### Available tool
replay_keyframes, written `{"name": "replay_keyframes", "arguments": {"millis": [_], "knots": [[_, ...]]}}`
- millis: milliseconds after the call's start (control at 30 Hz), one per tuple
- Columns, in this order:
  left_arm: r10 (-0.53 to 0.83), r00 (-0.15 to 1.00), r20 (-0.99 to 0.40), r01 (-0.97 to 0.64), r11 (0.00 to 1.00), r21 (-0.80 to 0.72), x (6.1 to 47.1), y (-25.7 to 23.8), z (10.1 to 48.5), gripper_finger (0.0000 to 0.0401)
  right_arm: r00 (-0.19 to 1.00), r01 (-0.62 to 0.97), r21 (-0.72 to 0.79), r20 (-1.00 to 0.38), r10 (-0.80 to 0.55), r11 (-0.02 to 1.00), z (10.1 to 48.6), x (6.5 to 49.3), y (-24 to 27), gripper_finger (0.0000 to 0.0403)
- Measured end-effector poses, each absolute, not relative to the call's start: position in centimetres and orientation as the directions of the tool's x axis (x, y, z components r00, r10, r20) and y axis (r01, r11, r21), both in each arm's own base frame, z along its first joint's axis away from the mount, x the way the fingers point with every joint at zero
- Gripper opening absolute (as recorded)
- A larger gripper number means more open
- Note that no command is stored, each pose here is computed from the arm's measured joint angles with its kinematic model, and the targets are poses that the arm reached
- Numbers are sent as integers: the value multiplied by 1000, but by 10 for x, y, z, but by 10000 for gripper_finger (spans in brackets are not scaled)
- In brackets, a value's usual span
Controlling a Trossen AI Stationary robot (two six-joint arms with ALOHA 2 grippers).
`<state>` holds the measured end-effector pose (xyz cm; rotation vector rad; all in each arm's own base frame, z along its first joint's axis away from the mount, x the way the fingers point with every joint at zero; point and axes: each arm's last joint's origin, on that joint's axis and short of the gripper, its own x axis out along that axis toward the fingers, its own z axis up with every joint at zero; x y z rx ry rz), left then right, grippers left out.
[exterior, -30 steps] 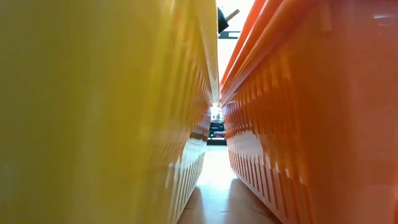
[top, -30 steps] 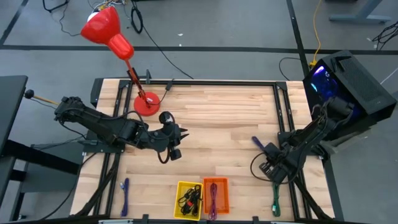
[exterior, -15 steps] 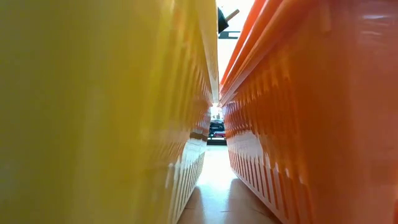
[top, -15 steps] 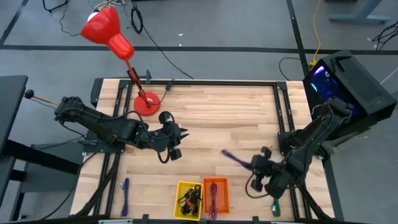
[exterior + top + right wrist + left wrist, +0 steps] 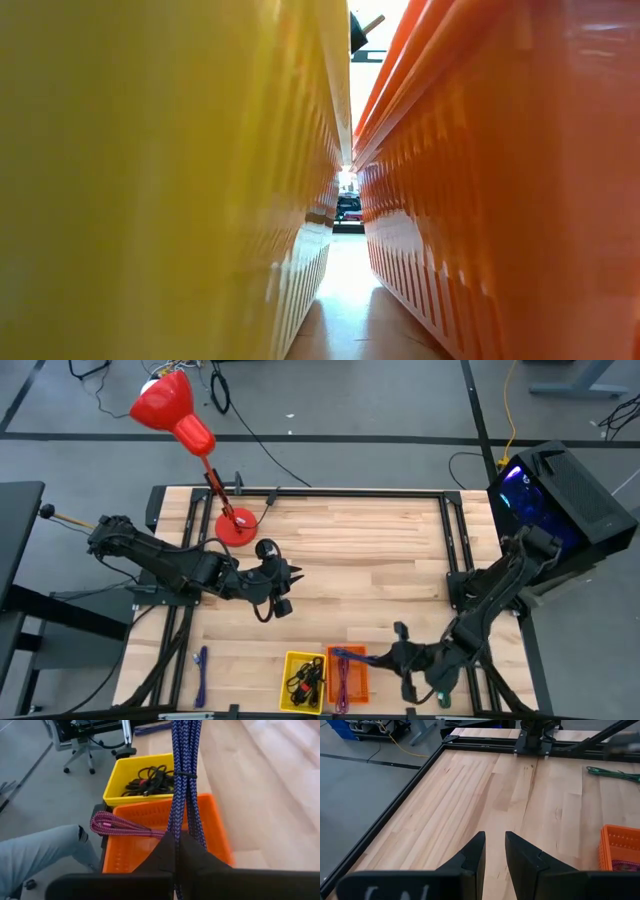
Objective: Pick & Place USB Port
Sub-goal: Put the black and purple charger cable into the orange bin
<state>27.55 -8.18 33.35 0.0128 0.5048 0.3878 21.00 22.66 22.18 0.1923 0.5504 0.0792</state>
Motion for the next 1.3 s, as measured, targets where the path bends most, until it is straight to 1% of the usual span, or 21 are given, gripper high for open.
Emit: {"name": "replay_keyframes", "arguments": {"millis": [167, 267, 500, 800, 967, 1300], "knots": [[366, 805, -467, -361, 927, 104, 276, -82, 334, 78, 866, -37, 235, -477, 148, 971, 200, 224, 243, 0], [365, 806, -466, -362, 927, 100, 276, -82, 334, 78, 873, -80, 290, -442, 207, 954, 196, 230, 250, 0], [365, 806, -466, -369, 925, 87, 276, -82, 334, 78, 894, -78, 343, -392, 218, 936, 185, 235, 261, 0], [366, 806, -466, -370, 925, 87, 276, -82, 334, 78, 901, -46, 353, -389, 191, 934, 182, 234, 262, 0], [366, 806, -466, -369, 925, 88, 276, -82, 334, 78, 925, -31, 380, -340, 171, 925, 183, 233, 267, 0], [366, 806, -466, -369, 925, 88, 276, -82, 334, 78, 949, -1, 426, -284, 134, 905, 159, 241, 278, 0]]}}
